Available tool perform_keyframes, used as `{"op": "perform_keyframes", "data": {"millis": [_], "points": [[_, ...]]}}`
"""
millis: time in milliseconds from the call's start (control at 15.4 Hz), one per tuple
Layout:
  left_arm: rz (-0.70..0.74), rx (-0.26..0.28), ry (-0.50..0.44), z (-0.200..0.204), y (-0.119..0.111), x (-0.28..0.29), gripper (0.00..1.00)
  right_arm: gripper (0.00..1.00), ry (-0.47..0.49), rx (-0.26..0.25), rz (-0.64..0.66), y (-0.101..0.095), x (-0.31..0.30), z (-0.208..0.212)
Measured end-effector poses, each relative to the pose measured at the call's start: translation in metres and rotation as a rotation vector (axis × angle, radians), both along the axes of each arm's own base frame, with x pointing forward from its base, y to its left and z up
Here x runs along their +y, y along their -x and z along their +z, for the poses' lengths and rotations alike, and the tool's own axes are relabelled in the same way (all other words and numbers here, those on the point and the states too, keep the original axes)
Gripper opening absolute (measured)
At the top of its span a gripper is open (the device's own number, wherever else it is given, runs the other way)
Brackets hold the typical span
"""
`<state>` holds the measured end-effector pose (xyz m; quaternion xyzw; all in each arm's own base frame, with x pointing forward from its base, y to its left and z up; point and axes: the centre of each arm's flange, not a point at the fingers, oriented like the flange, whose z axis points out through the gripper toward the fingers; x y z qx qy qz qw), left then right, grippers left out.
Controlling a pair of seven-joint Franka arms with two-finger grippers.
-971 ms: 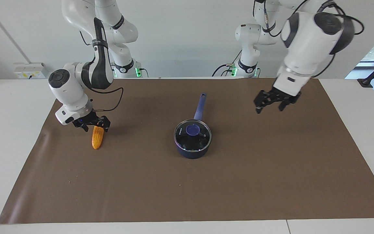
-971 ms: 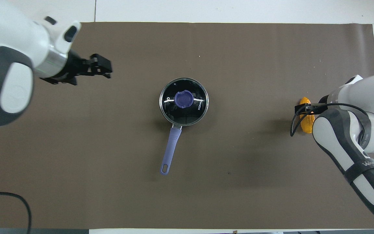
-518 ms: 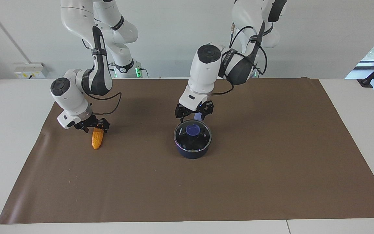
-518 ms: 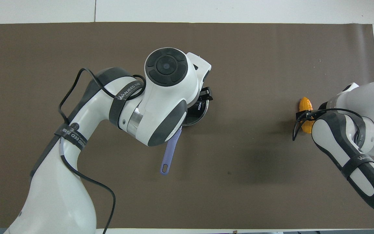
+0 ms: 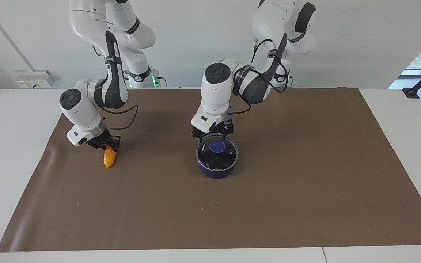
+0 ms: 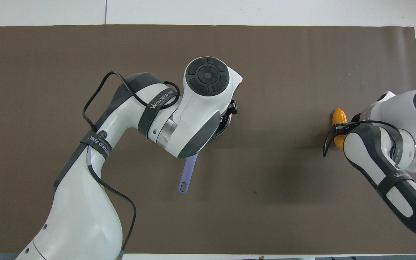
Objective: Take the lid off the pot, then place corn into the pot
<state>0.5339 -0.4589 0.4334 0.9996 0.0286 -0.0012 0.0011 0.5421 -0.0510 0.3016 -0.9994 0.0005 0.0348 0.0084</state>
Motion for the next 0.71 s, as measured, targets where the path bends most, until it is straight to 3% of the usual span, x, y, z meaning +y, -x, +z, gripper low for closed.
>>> {"op": "perform_keyframes", "data": {"millis": [194, 388, 712], "points": [[-0.008, -0.021, -0.025, 0.005, -0.003, 0.002, 1.00, 0.40, -0.011, 0.066, 0.013, -0.016, 0.005, 0.038], [-0.008, -0.026, -0.020, 0.000, -0.005, 0.000, 1.00, 0.40, -0.015, 0.078, 0.051, -0.034, 0.024, 0.088], [0.026, -0.032, -0.014, -0.014, -0.011, -0.001, 1.00, 0.40, -0.016, 0.102, 0.094, -0.046, 0.051, 0.147]]}}
